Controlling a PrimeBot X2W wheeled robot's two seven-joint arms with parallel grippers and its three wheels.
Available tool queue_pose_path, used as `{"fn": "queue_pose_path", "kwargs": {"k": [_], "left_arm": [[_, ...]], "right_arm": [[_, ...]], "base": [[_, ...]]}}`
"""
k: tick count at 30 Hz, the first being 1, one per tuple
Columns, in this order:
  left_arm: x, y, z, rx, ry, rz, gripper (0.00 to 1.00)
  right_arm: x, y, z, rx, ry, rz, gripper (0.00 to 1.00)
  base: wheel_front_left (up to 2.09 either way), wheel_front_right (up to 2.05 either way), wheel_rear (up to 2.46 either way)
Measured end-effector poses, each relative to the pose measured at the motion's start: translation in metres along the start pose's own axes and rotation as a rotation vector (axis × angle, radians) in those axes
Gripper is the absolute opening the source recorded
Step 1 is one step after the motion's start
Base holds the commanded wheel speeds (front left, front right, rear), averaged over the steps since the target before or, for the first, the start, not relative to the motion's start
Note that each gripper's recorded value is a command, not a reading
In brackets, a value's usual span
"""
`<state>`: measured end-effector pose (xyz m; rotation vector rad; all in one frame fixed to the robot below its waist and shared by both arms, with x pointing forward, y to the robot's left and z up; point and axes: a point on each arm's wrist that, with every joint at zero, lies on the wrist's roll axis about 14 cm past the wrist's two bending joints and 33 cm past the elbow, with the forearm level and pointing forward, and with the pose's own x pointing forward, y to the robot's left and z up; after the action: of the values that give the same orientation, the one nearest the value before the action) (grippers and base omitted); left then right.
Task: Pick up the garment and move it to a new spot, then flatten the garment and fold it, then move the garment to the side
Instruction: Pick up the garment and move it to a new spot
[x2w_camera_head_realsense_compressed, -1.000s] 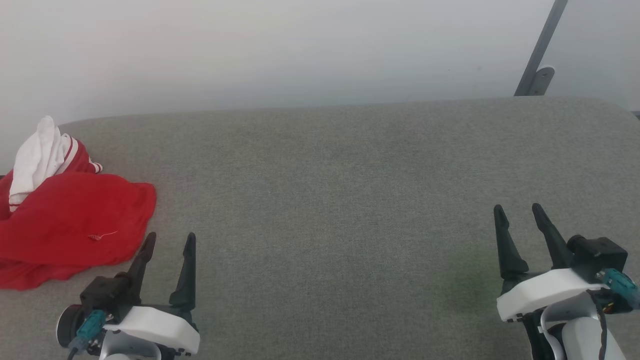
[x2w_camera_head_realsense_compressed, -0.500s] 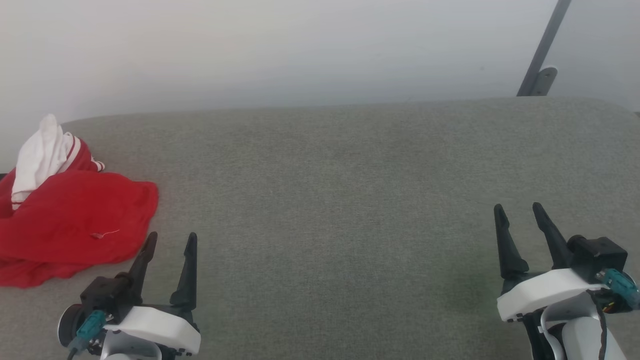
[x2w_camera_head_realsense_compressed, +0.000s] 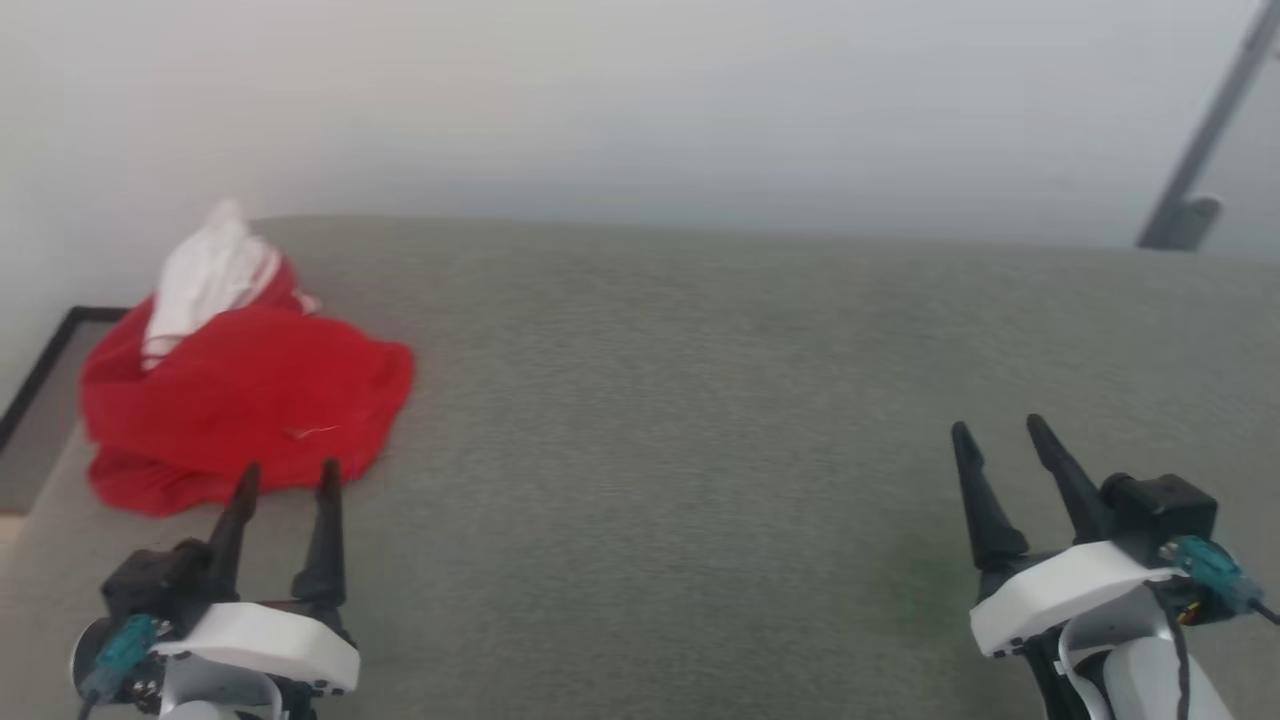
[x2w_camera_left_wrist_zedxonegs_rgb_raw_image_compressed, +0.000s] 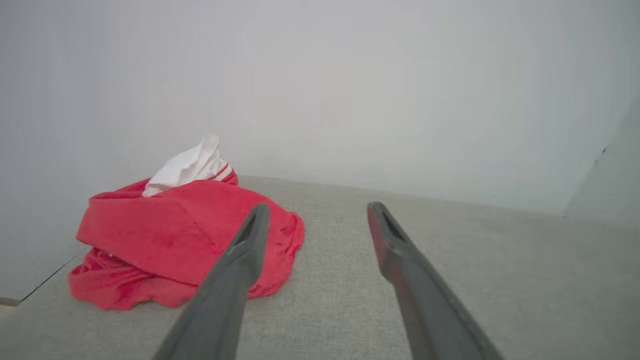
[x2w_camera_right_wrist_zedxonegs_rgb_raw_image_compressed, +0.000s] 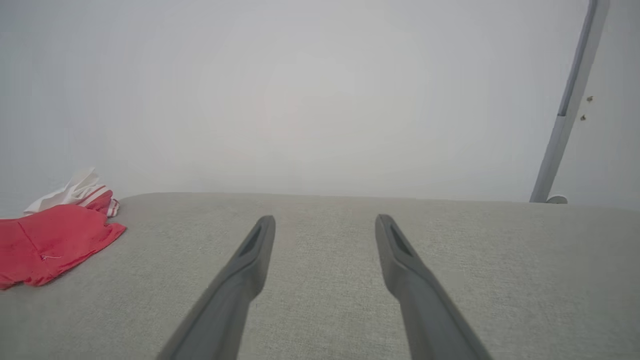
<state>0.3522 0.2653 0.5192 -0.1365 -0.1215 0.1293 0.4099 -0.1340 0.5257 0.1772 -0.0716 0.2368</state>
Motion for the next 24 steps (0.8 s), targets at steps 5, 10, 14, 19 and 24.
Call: {"fn": "queue_pose_path", "kwargs": {"k": [5, 10, 14, 19, 24], "left_arm": [[-0.020, 0.038, 0.010, -0.014, -0.027, 0.112, 1.00], [-0.045, 0.072, 0.022, -0.004, -0.054, 0.210, 1.00], [-0.068, 0.096, 0.026, 0.004, -0.064, 0.281, 1.00], [-0.090, 0.115, 0.033, -0.014, -0.088, 0.357, 1.00], [-0.102, 0.124, 0.034, -0.040, -0.101, 0.402, 1.00]], "right_arm": [[0.014, 0.038, -0.005, -0.002, 0.022, 0.115, 1.00], [0.025, 0.077, -0.008, 0.003, 0.032, 0.226, 1.00], [0.029, 0.107, -0.012, 0.012, 0.047, 0.306, 1.00], [0.034, 0.136, -0.014, 0.012, 0.051, 0.386, 1.00], [0.036, 0.148, -0.015, 0.016, 0.053, 0.417, 1.00]], "base": [[0.00, 0.00, 0.00], [0.00, 0.00, 0.00], [0.00, 0.00, 0.00], [0.00, 0.00, 0.00], [0.00, 0.00, 0.00]]}}
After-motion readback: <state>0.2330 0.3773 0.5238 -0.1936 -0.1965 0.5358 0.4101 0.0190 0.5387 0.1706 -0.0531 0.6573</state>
